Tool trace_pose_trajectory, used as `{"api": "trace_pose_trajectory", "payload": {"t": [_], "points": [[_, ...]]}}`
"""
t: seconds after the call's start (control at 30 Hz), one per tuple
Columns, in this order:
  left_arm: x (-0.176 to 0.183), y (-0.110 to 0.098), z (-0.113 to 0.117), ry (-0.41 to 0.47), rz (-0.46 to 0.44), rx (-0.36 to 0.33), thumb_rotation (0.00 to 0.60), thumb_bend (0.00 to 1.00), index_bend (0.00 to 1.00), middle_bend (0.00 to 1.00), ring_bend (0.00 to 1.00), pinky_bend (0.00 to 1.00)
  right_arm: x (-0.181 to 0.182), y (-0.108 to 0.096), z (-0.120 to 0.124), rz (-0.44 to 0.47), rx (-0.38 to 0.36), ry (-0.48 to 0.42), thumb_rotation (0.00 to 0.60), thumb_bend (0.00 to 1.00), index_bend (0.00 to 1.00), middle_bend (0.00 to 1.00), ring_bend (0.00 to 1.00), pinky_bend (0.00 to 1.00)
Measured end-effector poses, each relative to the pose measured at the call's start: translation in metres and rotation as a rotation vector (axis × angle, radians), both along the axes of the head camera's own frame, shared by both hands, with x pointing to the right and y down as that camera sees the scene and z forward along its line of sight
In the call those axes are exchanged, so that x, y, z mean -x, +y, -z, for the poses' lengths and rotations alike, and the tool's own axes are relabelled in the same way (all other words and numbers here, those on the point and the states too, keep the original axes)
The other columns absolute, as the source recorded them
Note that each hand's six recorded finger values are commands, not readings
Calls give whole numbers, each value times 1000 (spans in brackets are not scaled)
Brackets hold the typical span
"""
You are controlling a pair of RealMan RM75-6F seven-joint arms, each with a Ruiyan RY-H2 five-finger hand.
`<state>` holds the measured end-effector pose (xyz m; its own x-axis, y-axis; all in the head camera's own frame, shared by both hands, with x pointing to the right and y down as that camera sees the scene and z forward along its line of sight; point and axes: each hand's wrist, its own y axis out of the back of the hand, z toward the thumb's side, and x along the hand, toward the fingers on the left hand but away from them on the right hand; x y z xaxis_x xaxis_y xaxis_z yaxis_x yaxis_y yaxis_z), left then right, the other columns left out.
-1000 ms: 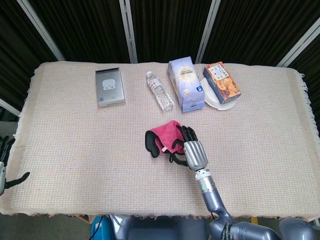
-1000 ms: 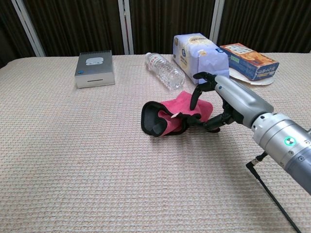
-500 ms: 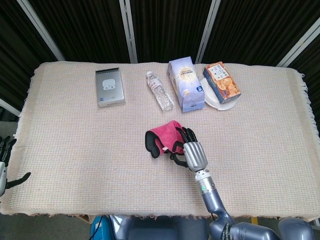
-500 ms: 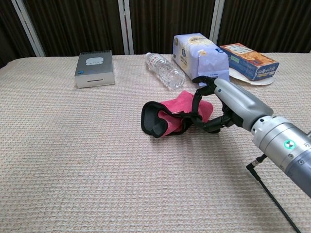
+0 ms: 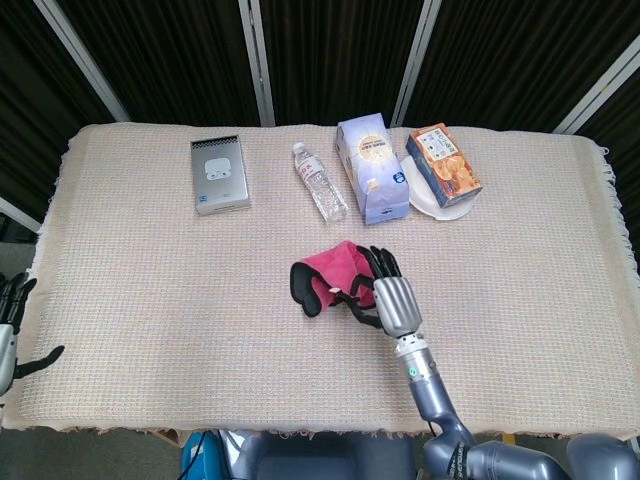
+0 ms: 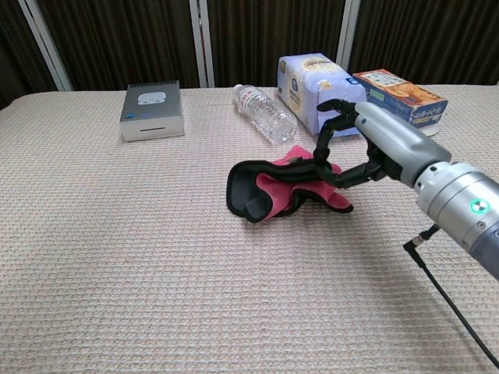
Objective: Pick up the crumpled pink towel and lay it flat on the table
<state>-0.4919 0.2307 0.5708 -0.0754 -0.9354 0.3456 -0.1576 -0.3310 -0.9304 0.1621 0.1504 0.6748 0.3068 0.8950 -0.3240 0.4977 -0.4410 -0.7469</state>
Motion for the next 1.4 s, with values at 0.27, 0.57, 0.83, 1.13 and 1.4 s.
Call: {"api": "trace_pose_trajectory", "payload": {"t": [0.27, 0.57, 0.83, 1.13, 1.4], "points": [[-6, -3, -6, 23, 3, 22, 600, 35, 18, 0, 0, 0, -8, -51, 41, -29, -101, 16, 600, 461, 597, 120, 0, 0], [-22, -18, -16, 48, -5, 41, 600, 36, 19, 0, 0, 0, -6, -119, 102, -54, -205, 46, 600, 461, 597, 120, 0, 0], [-43, -37, -22, 89, -22, 42, 600, 36, 24, 0, 0, 0, 4, -145, 139, -57, -252, 43, 600, 461, 597, 120, 0, 0], [-76, -73, -22, 168, -57, 11, 600, 44, 59, 0, 0, 0, 9, -153, 150, -47, -265, 47, 600, 461, 598, 120, 0, 0], [-118, -125, -19, 279, -75, -46, 600, 142, 102, 0, 0, 0, 7, -155, 152, -41, -268, 63, 600, 461, 604, 119, 0, 0]]}}
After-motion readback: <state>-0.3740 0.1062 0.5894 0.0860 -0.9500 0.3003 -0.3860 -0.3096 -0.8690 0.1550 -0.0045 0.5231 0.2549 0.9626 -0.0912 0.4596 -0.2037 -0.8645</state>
